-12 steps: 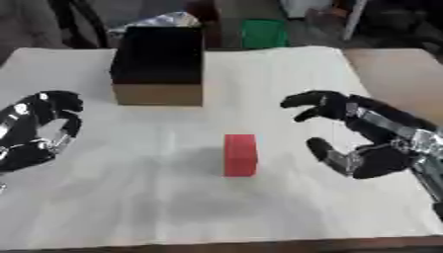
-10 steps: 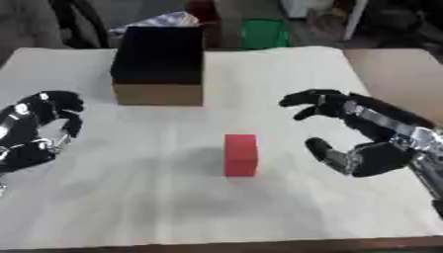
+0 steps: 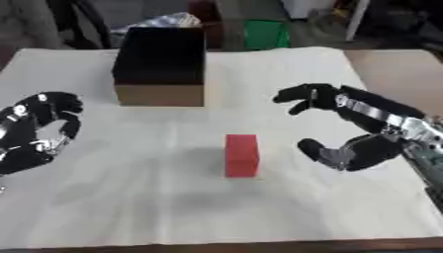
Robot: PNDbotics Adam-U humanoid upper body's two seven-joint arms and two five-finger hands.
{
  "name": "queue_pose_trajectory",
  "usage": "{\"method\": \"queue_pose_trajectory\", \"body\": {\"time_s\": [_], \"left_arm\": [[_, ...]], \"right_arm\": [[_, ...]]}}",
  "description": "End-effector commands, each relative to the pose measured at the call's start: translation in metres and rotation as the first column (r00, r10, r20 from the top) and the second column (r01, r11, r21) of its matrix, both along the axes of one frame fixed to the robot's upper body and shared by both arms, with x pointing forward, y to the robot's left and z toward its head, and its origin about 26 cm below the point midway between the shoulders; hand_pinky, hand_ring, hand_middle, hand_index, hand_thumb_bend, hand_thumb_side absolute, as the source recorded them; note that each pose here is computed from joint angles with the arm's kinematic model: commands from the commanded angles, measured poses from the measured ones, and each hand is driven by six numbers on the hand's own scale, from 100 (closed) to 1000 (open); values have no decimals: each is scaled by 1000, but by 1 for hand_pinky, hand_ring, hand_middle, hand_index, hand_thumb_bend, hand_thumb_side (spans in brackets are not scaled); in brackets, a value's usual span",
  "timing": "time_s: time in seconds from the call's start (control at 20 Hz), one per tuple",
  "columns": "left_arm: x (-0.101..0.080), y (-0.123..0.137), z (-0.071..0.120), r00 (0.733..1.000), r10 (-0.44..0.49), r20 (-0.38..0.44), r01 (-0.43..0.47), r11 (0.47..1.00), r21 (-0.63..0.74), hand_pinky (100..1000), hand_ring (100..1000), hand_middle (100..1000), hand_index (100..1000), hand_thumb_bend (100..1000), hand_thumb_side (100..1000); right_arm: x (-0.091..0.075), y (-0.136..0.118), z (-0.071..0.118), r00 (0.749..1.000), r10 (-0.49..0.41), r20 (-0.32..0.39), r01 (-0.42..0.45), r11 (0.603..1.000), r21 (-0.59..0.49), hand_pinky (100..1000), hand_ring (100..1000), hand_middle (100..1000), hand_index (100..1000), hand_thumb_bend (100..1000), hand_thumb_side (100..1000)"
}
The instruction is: Pick up objects on the table and place them in the box.
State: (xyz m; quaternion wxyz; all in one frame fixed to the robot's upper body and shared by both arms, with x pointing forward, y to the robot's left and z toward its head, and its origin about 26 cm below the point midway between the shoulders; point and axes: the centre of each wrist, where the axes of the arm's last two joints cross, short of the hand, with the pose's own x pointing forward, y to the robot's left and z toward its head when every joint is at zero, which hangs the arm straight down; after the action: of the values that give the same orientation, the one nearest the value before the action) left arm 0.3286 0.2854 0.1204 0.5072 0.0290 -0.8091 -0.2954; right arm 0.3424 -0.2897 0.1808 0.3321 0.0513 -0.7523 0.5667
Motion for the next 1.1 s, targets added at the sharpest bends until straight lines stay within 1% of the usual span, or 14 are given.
{"method": "queue_pose_trajectory", "body": {"time_s": [0.05, 0.4, 0.7, 0.95, 1.1], "left_arm": [[-1, -1, 7, 1000, -19, 25, 19, 1000, 4, 744, 757, 697, 800, 292, 325], [-1, -3, 6, 999, -44, 24, 44, 999, 4, 744, 757, 698, 801, 319, 347], [-1, -5, 5, 998, -59, 22, 59, 998, 3, 744, 758, 699, 801, 323, 356], [-1, -5, 5, 998, -61, 20, 61, 998, 1, 743, 758, 700, 801, 322, 361], [-1, -6, 4, 998, -62, 17, 62, 998, 1, 744, 758, 700, 802, 321, 363]], "right_arm": [[5, -5, 11, 999, -13, 36, 14, 999, -41, 825, 1000, 876, 940, 229, 460], [21, -2, 6, 998, -29, 48, 33, 995, -94, 825, 1000, 879, 942, 259, 496], [39, 1, -4, 998, -44, 54, 51, 990, -129, 822, 1000, 875, 939, 277, 501], [51, 5, -14, 997, -61, 57, 68, 987, -145, 820, 1000, 870, 936, 285, 515], [57, 10, -17, 996, -56, 67, 66, 985, -158, 820, 1000, 869, 936, 296, 518]]}}
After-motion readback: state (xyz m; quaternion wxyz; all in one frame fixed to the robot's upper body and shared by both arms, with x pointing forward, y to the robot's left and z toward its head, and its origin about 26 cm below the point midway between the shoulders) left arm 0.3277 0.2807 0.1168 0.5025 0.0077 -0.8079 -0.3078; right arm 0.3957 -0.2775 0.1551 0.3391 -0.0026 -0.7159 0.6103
